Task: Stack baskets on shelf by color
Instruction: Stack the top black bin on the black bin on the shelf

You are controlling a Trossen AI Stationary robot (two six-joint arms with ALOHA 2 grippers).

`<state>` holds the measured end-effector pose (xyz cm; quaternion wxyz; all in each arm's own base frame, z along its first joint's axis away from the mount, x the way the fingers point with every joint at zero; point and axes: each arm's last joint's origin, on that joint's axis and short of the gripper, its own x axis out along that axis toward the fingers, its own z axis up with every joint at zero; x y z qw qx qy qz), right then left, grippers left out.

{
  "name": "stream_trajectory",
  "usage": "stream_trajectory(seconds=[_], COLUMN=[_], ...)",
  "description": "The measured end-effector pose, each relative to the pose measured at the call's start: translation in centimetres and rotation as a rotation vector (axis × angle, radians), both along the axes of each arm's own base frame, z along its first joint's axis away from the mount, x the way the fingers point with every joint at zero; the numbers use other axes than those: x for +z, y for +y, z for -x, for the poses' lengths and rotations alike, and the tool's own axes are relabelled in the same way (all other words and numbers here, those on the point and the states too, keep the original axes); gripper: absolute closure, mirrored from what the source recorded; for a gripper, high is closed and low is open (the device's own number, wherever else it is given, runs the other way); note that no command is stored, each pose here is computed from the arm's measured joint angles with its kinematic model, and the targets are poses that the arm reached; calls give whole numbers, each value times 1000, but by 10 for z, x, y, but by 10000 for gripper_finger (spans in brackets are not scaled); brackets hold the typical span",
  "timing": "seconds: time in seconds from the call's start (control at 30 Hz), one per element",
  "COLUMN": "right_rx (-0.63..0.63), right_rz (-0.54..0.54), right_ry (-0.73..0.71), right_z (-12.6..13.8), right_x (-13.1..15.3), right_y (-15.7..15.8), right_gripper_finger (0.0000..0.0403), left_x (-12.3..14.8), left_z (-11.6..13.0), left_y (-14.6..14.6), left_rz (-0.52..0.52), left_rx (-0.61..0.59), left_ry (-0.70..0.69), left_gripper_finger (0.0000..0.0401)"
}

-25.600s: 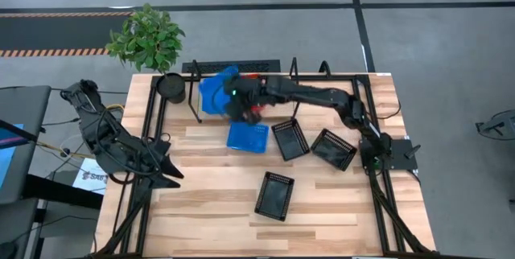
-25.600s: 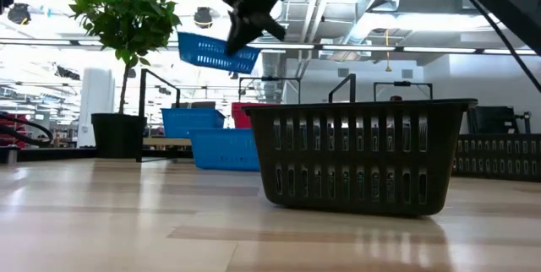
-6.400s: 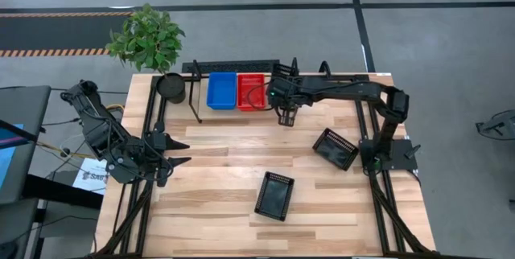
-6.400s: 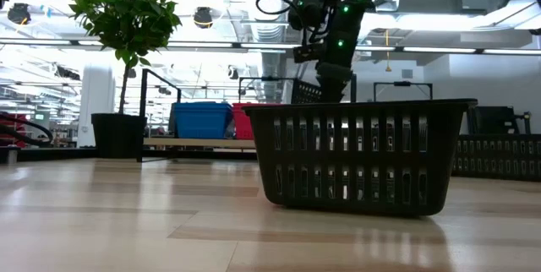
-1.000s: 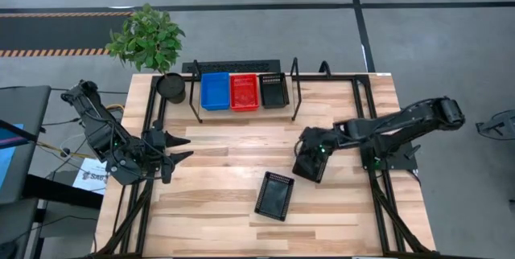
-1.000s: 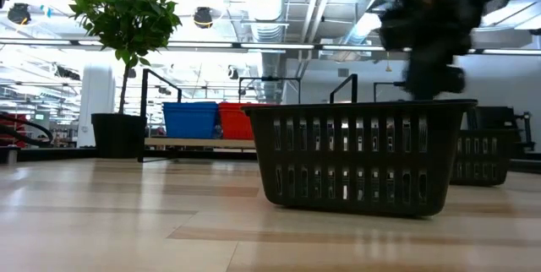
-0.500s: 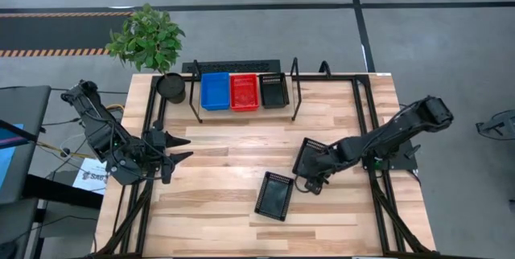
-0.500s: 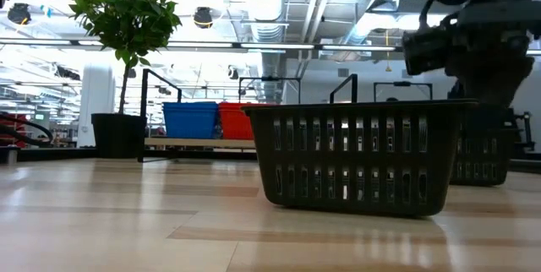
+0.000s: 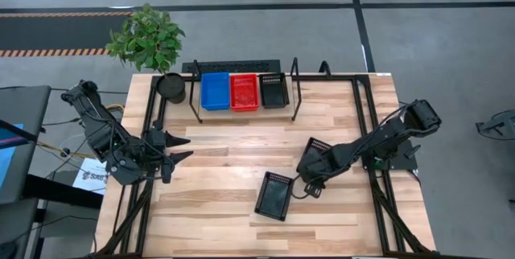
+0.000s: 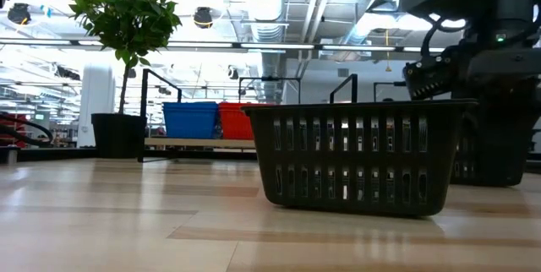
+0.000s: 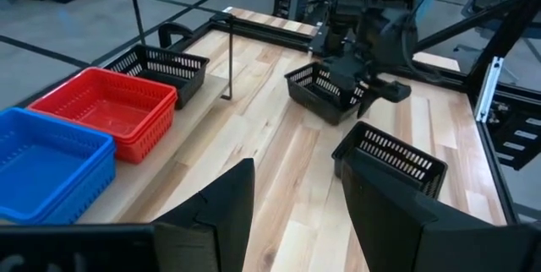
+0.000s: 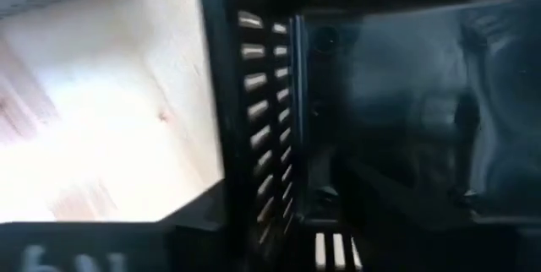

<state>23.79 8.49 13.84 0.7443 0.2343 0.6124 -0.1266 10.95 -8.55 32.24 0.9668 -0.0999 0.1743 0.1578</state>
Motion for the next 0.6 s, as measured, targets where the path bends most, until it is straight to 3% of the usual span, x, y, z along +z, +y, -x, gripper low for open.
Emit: stream_trajectory(seconds=[0.27,0.6], right_rx=[-8,41], right_rz=[74,147], right_ry=[0,-81], right_z=[-2,-9], right_x=[24,87], right_y=[0,-4], right_gripper_finger=[388,397], left_x=[0,0], left_z=[0,0], left_y=[0,0], left_rz=[6,11], left_rx=[2,-6], left_ry=[-2,4], left_gripper_finger=[234,234])
